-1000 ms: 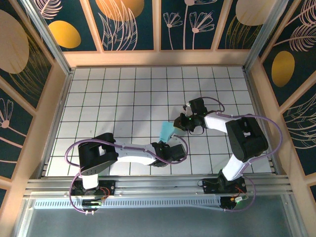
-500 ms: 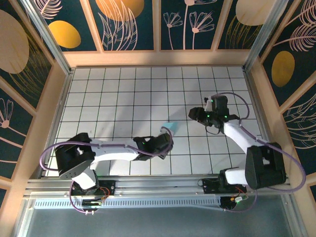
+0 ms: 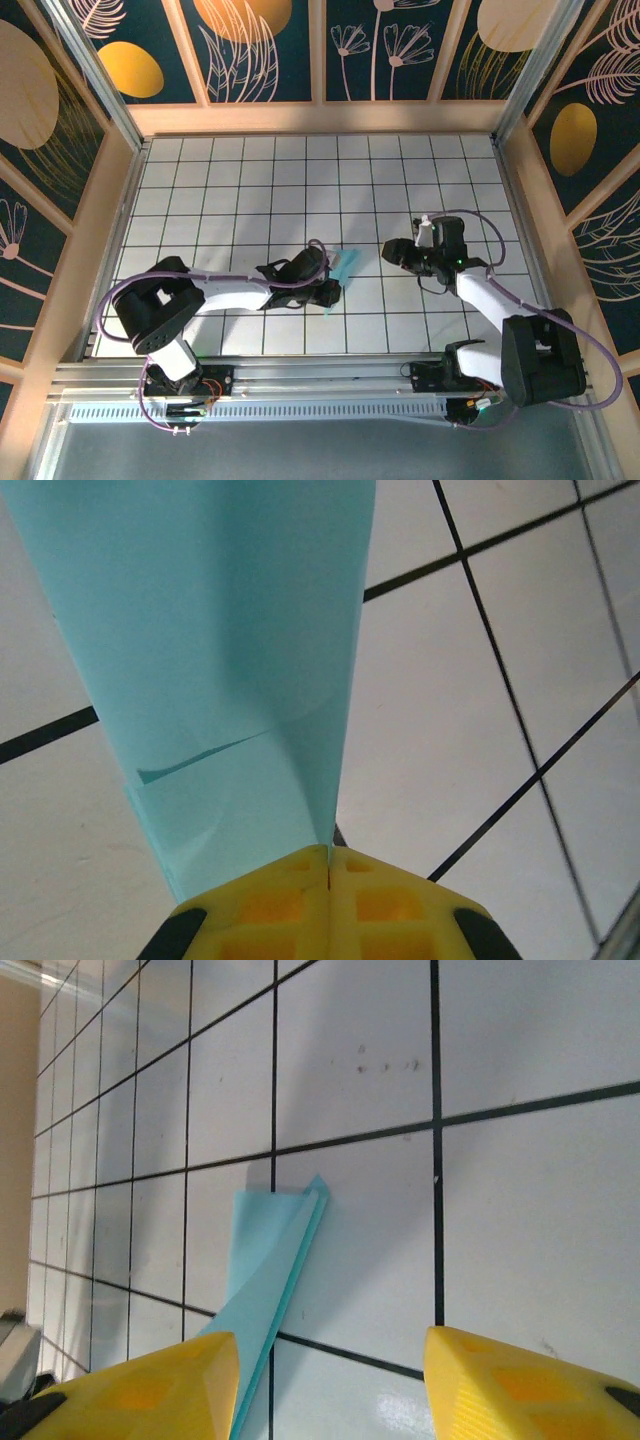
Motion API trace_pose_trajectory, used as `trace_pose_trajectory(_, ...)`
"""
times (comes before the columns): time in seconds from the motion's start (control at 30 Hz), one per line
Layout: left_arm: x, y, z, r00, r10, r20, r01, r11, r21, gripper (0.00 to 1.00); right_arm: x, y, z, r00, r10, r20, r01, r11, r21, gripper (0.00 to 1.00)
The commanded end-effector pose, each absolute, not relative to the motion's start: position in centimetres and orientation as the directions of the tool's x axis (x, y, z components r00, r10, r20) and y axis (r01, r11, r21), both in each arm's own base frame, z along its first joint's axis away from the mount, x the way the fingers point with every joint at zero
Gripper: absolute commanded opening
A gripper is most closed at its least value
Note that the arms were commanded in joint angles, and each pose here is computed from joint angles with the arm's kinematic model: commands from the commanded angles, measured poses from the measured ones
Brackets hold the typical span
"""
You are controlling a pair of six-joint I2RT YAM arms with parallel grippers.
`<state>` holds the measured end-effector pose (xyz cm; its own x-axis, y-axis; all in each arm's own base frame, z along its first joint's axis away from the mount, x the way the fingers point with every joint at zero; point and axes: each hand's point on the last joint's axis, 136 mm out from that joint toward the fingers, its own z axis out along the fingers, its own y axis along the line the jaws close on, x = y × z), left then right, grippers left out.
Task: Fold a paper plane with a square sheet of paper (fold left side to right side)
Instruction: Fold the wing for the fifth time at the center of the table.
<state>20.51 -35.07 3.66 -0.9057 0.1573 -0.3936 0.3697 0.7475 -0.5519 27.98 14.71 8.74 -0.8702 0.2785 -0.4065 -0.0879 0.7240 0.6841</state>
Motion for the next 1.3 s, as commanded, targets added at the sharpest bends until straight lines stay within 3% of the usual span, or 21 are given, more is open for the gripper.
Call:
trace_pose_trajectory(0.0,20.8,-36.8,5.0,-0.942,0.063,-0.330,0.289,0.652,-0.702,0.00,27.6,15.5,9.5,-0.861,0.280,-0.425,-0.139,0.674,0.725,0.50)
trace_pose_trajectory(0.2,21.4,-37.1,5.0,-0.971,-0.046,-0.236,0.172,0.550,-0.817,0.00,26.8,16.7,9.0,-0.866,0.292,-0.407,-0.148,0.627,0.765,0.47)
trace_pose_trajectory(0.7,21.3,-36.5,6.5,-0.969,-0.167,-0.182,0.114,0.354,-0.929,0.00,27.1,20.8,7.9,-0.888,0.272,-0.371,-0.147,0.596,0.789,0.45)
trace_pose_trajectory(1.27,21.0,-35.9,6.2,-0.971,-0.203,-0.124,0.068,0.263,-0.962,0.00,28.0,23.1,6.8,-0.906,0.257,-0.336,-0.123,0.599,0.791,0.47)
